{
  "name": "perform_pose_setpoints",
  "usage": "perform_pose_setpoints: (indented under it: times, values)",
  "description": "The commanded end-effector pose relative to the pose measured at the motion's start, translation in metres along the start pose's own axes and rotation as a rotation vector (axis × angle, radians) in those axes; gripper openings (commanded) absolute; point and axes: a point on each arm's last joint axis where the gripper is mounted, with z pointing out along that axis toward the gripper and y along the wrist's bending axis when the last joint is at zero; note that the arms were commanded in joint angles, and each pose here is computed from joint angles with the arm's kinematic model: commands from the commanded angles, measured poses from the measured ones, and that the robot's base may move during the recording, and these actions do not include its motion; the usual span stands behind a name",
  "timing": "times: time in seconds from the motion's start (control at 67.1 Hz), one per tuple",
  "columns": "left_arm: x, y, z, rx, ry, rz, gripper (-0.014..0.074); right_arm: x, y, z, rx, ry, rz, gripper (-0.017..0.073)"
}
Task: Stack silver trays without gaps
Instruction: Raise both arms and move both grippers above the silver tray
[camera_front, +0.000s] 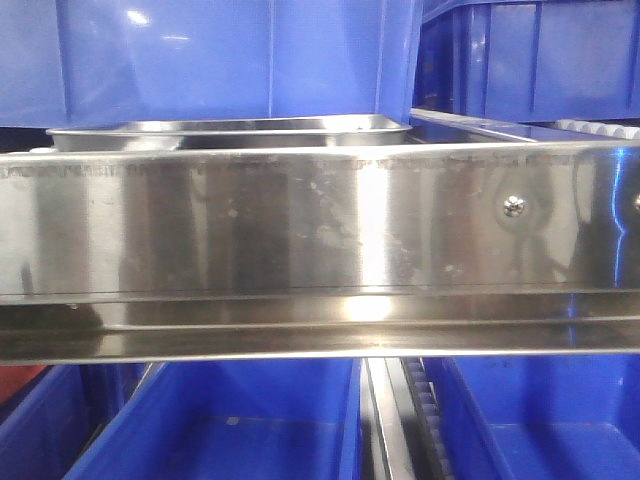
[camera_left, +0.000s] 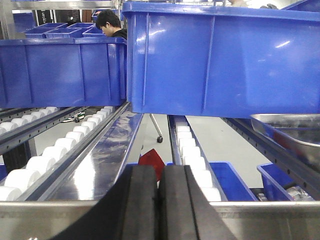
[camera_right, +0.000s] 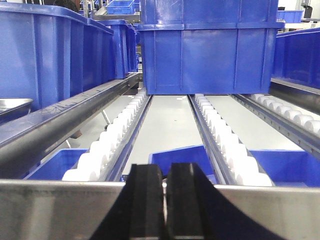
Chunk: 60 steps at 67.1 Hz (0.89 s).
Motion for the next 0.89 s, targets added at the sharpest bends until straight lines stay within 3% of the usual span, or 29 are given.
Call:
perform_pose_setpoints:
  times: [0.0,0.626,0.879]
  values:
    - [-0.002,0.000,0.000,-0.002,-0.017,-0.002,-0.0006,-0.002,0.000,0.000,0.000,-0.021,-0.003,-0.0017]
    - [-0.002,0.000,0.000,-0.002,-0.020,-0.002,-0.0006,-0.002,0.000,0.000,0.000,-0.021,-0.003,-0.0017]
    - [-0.019,0.001,-0.002,-0.006,-0.206,-0.002,-0.0006,-0.007,-0.001,-0.001,0.007,-0.081,-0.003,-0.0017]
